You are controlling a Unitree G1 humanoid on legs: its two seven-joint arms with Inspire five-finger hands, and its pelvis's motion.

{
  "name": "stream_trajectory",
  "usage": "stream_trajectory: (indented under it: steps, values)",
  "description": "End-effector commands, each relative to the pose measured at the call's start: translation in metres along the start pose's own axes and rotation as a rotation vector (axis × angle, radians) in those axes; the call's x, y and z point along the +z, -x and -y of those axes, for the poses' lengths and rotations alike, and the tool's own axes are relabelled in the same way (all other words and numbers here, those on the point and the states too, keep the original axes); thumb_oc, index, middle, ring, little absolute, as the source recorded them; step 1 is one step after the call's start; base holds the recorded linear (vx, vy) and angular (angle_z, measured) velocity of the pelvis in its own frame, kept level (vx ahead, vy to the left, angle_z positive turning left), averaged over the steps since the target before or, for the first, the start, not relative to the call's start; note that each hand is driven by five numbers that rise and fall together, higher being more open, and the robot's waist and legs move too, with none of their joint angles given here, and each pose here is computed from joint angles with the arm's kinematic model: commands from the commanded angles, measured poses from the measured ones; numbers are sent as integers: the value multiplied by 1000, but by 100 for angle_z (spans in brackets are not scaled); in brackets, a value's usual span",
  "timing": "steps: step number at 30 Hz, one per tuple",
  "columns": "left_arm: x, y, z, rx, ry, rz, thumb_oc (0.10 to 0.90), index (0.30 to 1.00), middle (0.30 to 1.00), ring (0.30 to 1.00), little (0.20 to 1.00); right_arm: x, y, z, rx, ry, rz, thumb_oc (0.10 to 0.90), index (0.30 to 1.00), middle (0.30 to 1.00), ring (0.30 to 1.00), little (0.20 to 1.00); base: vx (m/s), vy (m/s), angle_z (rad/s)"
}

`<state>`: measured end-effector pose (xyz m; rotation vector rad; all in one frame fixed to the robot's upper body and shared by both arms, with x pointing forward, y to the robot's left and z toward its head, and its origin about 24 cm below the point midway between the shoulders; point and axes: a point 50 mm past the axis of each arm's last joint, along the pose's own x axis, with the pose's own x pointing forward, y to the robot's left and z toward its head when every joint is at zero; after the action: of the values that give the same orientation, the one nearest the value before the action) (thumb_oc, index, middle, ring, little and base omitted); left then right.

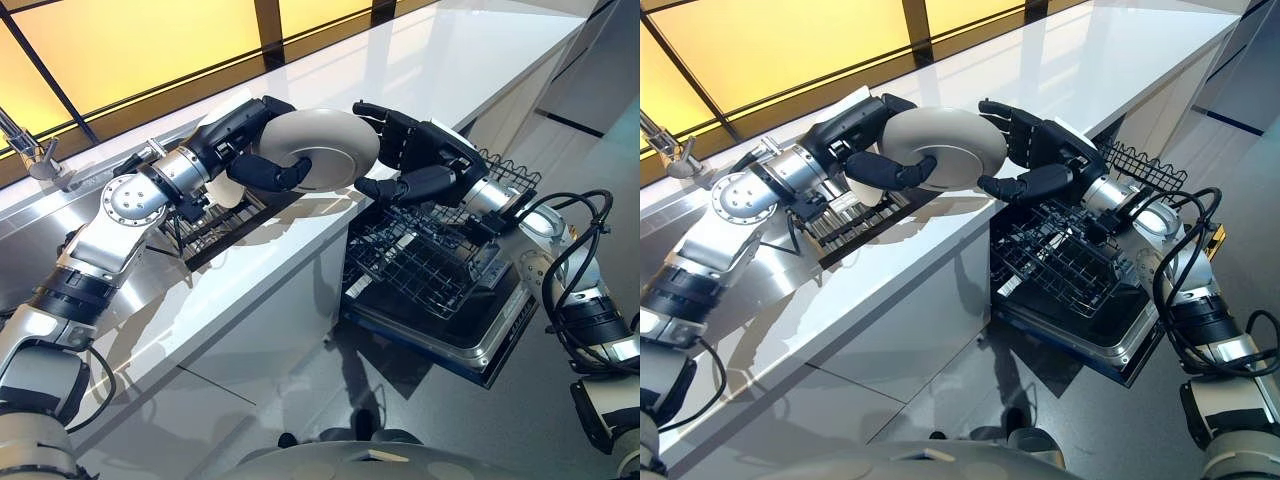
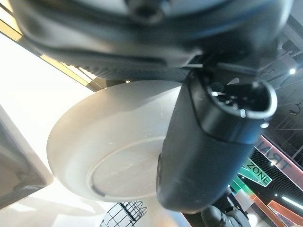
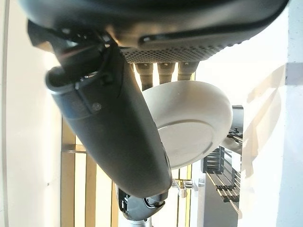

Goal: Pick up plates and place into dishwasher.

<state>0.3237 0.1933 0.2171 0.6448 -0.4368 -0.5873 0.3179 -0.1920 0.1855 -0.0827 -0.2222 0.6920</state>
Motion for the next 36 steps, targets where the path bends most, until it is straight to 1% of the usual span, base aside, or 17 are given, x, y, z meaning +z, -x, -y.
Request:
stream_trajectory:
  steps: [1,2,3,4,5,18,28,30,31,36]
  values:
    - [42,-18,-32,100,-51,214,100,300,300,300,200,69,-19,-3,52,57,335,800,900,900,900,900,0,0,0]
    - [41,-19,-31,101,-43,217,100,300,300,300,200,70,-20,-4,60,49,348,800,900,900,900,900,0,0,0]
    - [41,-19,-29,103,-35,221,100,300,300,300,200,72,-21,-5,65,45,359,515,655,655,655,615,0,0,0]
    - [41,-20,-29,104,-31,224,100,300,300,300,200,73,-22,-6,67,38,367,265,441,441,441,365,0,0,0]
    - [40,-22,-27,105,-25,228,100,300,300,300,200,74,-24,-8,71,30,375,100,300,300,300,200,0,0,0]
    - [43,-32,-19,108,7,255,100,300,300,300,200,70,-30,-14,82,2,372,100,300,300,300,200,0,0,0]
    - [46,-32,-21,122,-3,261,100,300,300,300,200,67,-28,-12,71,3,367,100,300,300,300,200,0,0,0]
    - [46,-32,-22,129,-4,259,355,519,519,519,455,68,-28,-11,70,7,365,100,300,300,300,200,0,0,0]
    - [46,-32,-23,132,-3,255,800,900,900,900,900,68,-28,-10,68,14,361,100,300,300,300,200,0,0,0]
    - [44,-28,-27,143,-7,234,800,900,900,900,900,68,-26,-7,51,25,355,100,300,300,300,200,0,0,0]
